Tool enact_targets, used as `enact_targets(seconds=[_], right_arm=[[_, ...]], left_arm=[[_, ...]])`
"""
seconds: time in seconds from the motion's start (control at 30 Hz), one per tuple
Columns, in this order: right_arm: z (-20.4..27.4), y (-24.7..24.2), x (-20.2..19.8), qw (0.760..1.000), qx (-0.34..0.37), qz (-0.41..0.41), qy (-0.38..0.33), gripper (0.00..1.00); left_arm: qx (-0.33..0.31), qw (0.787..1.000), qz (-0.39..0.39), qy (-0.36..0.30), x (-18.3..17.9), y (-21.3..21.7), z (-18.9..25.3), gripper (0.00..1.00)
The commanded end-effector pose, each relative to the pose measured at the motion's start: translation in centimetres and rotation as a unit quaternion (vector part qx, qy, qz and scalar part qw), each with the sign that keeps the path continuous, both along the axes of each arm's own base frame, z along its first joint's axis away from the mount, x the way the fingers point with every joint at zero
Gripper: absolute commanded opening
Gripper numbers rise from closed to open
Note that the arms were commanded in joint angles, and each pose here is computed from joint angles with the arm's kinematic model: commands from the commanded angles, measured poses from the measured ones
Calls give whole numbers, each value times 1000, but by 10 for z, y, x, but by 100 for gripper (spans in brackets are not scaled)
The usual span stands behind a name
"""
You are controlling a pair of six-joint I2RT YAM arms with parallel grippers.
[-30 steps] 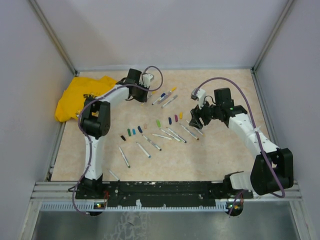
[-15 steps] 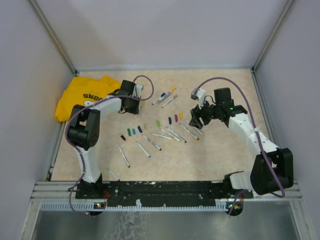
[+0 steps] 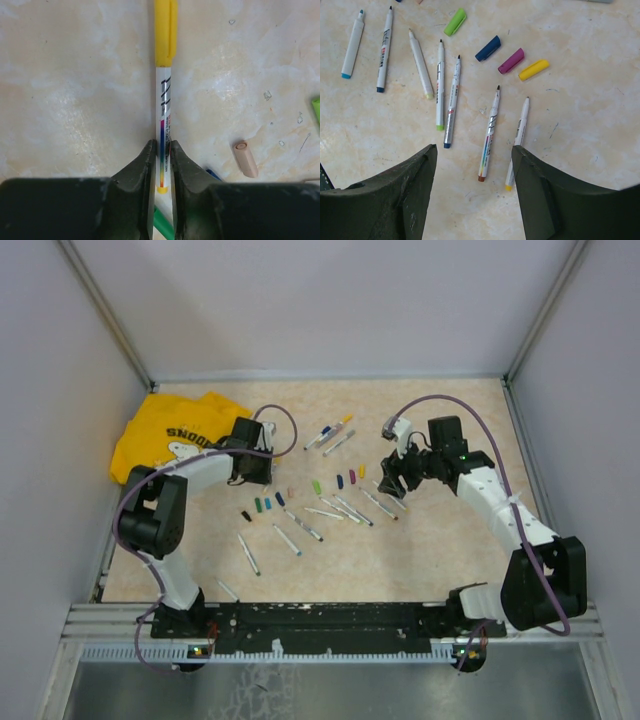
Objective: Open the pen caps
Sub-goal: Move the pen to the center of the board, then pick up the pen from the center of the board.
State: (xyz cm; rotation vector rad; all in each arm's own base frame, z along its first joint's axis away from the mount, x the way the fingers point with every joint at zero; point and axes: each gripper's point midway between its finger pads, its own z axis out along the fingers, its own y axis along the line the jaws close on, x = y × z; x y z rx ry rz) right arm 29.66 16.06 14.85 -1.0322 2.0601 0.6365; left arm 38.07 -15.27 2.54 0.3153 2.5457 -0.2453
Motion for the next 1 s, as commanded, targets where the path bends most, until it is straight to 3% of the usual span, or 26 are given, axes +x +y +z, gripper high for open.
enact_targets(seconds=[0.0,0.4,0.67,0.97], right_arm=[[22,7,12,999,11,10,-33,62],[21,7,13,999,10,10,-32,62],[20,7,13,999,10,10,-32,62],[21,8,12,999,11,12,-31,62]], left_arm=[[7,1000,-3,21,-5,-1,-9,24],[21,999,-30,35,14,-9,-15,38],[25,998,-45,45,24,-19,-17,39],[77,995,-18,69,10,-1,-30,37]])
